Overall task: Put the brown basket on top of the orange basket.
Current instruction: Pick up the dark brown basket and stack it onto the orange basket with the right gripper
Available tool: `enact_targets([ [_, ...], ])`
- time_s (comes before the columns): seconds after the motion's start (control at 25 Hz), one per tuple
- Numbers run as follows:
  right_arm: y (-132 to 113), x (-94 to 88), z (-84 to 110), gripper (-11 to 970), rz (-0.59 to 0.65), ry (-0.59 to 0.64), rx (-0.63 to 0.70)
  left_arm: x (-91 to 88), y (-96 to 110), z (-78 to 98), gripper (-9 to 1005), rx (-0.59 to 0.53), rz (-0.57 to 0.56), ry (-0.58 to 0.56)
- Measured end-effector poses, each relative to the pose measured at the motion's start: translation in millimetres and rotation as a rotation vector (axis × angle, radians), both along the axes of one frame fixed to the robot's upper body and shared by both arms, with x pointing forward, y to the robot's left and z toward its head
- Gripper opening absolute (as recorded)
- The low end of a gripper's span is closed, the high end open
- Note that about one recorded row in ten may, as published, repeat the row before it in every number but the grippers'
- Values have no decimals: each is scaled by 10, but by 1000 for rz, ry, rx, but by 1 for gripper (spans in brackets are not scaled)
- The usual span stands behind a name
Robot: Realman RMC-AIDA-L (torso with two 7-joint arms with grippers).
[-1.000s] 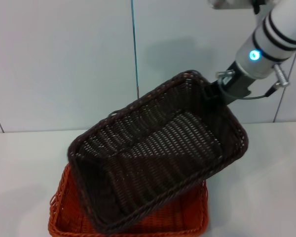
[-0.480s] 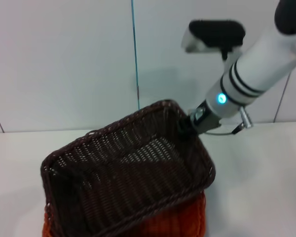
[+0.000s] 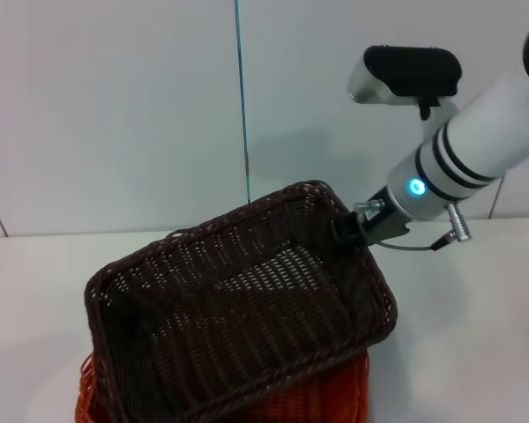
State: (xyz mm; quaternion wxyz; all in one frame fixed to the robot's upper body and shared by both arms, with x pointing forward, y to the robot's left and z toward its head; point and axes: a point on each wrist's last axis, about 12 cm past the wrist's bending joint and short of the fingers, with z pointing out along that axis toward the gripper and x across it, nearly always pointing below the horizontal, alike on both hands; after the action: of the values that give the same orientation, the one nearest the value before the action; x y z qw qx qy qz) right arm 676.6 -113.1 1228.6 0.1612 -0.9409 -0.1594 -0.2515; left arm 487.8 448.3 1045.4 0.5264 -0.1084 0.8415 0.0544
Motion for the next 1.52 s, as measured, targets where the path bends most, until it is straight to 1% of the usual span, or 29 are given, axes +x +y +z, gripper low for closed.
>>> enact_targets([
  [0.16, -69, -12, 46, 133, -10, -14, 5, -9, 4, -3, 859, 0, 2, 1],
  [0.36, -58, -5, 121, 133, -5, -41, 2, -7, 9, 8, 858, 3, 2, -2],
  [0.44, -52, 13, 181, 133, -4, -61, -2, -5, 8, 13, 858, 4, 2, -3],
  [0.64, 20, 77, 405, 133, -1, -108, -62, -20, 29, 29, 858, 10, 8, -6],
  [0.8, 147, 89, 540, 133, 36, -77, -140, -17, 32, 41, 858, 14, 7, -9],
  [0.88, 154, 68, 661, 133, 53, -66, -162, -18, 31, 41, 858, 14, 6, -8],
  [1.04, 144, 49, 904, 134, 60, -106, -167, -24, 31, 34, 858, 13, 8, -7],
  [1.2, 108, 94, 1009, 134, 31, -135, -111, -25, 26, 27, 858, 11, 7, -5],
  [1.32, 29, 120, 1011, 134, 0, -120, -63, -22, 27, 34, 858, 12, 8, -7],
  [1.4, -72, 143, 1000, 134, -39, -102, -5, -19, 29, 38, 858, 7, 11, -10],
  [1.52, -230, 200, 997, 134, -118, -105, 126, -1, 22, 47, 858, -4, 14, -16],
])
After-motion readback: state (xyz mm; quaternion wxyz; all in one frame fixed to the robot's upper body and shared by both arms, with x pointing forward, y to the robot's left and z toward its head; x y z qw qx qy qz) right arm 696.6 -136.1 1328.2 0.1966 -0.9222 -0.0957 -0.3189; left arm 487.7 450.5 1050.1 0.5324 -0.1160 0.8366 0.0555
